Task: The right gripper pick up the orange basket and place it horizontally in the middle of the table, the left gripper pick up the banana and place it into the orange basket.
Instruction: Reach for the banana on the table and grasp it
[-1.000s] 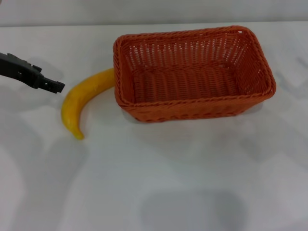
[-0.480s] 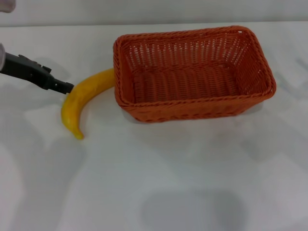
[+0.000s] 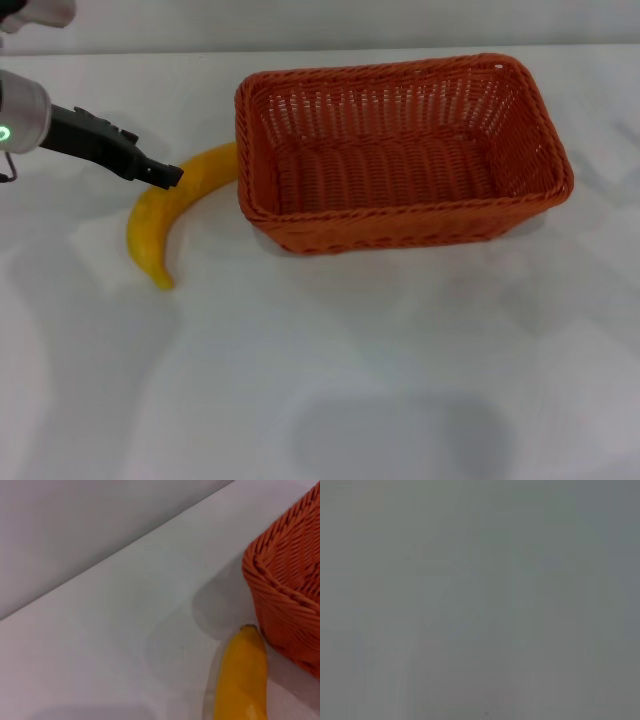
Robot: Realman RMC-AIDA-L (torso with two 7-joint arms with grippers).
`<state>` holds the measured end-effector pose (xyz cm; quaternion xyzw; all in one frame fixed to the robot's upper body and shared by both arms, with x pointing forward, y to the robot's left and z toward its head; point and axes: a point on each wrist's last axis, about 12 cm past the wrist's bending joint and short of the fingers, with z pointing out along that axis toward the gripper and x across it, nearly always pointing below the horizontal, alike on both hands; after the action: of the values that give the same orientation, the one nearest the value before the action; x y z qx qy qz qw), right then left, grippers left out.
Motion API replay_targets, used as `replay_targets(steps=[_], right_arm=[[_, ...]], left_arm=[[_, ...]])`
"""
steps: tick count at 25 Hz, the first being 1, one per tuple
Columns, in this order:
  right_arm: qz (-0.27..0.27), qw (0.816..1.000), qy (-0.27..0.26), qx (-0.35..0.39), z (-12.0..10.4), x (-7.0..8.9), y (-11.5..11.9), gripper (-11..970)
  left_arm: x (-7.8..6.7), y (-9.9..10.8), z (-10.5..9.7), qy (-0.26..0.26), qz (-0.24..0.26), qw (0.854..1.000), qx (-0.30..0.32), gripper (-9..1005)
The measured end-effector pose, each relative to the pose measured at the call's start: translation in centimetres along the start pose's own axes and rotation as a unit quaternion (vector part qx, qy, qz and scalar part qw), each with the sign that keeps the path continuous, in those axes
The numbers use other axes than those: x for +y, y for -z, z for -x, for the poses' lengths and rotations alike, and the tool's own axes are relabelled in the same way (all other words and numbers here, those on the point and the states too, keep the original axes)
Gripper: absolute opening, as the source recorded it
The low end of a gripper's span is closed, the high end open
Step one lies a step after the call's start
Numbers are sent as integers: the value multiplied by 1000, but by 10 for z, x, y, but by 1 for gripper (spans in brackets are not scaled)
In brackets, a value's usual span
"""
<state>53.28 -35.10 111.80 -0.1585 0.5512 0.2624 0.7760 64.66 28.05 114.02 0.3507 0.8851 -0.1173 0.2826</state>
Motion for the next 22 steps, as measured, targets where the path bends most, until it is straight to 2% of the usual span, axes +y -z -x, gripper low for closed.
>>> replay_targets(steps=[5,22], right_arm=[[0,1000,0,0,0,0,0,857],[3,1000,0,-1,1,0,3,858]], left_arm=[[-4,-7,2,-2,-6,1000,-5,851],[-9,-25,-10,10,-5,1000,-15,838]])
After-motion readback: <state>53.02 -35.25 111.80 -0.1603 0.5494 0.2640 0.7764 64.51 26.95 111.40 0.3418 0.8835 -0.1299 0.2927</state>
